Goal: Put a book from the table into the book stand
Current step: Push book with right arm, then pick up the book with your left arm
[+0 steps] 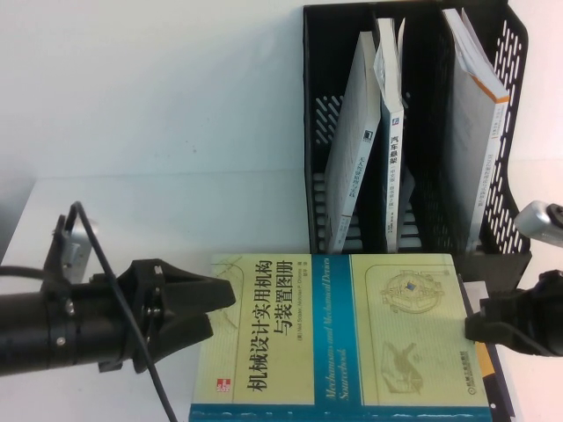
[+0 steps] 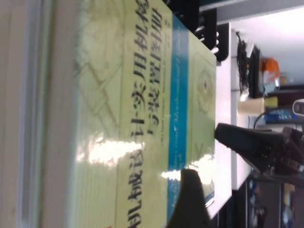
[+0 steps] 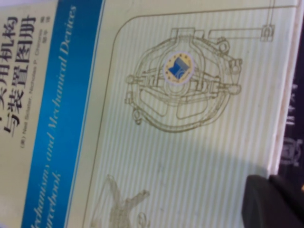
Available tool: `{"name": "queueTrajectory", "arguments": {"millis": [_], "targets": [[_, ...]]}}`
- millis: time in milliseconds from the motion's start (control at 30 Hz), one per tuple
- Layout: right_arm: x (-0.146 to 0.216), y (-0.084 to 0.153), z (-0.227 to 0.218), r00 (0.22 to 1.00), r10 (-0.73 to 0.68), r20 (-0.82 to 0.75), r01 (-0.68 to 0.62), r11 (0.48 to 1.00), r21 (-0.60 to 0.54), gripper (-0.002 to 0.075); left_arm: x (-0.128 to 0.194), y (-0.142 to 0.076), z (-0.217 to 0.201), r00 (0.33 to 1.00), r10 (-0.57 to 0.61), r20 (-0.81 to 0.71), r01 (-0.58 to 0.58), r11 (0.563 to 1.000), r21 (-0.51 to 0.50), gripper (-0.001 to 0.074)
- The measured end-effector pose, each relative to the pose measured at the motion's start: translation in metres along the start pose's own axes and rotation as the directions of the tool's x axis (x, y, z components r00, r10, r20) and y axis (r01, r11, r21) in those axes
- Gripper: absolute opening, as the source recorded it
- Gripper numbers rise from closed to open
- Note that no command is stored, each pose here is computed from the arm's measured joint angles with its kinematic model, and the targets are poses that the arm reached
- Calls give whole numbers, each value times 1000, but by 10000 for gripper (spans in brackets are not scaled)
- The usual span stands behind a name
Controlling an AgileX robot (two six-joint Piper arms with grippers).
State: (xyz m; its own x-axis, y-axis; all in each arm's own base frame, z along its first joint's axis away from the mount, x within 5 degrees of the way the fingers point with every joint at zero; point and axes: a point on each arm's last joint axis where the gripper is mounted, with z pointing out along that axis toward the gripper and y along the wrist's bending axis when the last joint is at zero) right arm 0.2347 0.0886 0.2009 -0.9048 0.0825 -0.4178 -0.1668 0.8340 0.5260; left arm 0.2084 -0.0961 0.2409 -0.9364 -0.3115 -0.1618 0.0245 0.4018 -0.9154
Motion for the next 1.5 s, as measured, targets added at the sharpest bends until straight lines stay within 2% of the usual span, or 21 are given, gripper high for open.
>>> {"name": "queueTrajectory", "arguments": {"millis": [167,300,400,500,700,933,1200,1500], "targets": [[2,6,3,1000,-27,-2,27,999,-18,2,-14,4,12,996,5,-89,-1,999,37,484],[2,8,4,1000,-29,1,29,999,-22,2,-32,11,8,994,22,-111,-11,995,97,544],[2,9,4,1000,-31,1,31,999,-23,2,-45,23,0,998,-4,-69,10,996,89,599],[2,9,4,999,-32,2,33,999,-22,2,-52,34,-9,999,-11,-51,14,999,51,622],[2,8,4,1000,-30,4,30,999,-19,2,-57,52,-11,997,-62,-49,60,998,-31,629],[2,8,4,1000,-27,8,27,999,-19,3,-61,72,-2,991,-113,-72,109,993,-53,629],[2,8,4,1000,-25,10,25,1000,-19,3,-65,94,11,967,-242,-86,242,970,0,629],[2,8,4,1000,-23,10,23,1000,-20,3,-65,102,21,957,-271,-102,273,962,0,629]]}}
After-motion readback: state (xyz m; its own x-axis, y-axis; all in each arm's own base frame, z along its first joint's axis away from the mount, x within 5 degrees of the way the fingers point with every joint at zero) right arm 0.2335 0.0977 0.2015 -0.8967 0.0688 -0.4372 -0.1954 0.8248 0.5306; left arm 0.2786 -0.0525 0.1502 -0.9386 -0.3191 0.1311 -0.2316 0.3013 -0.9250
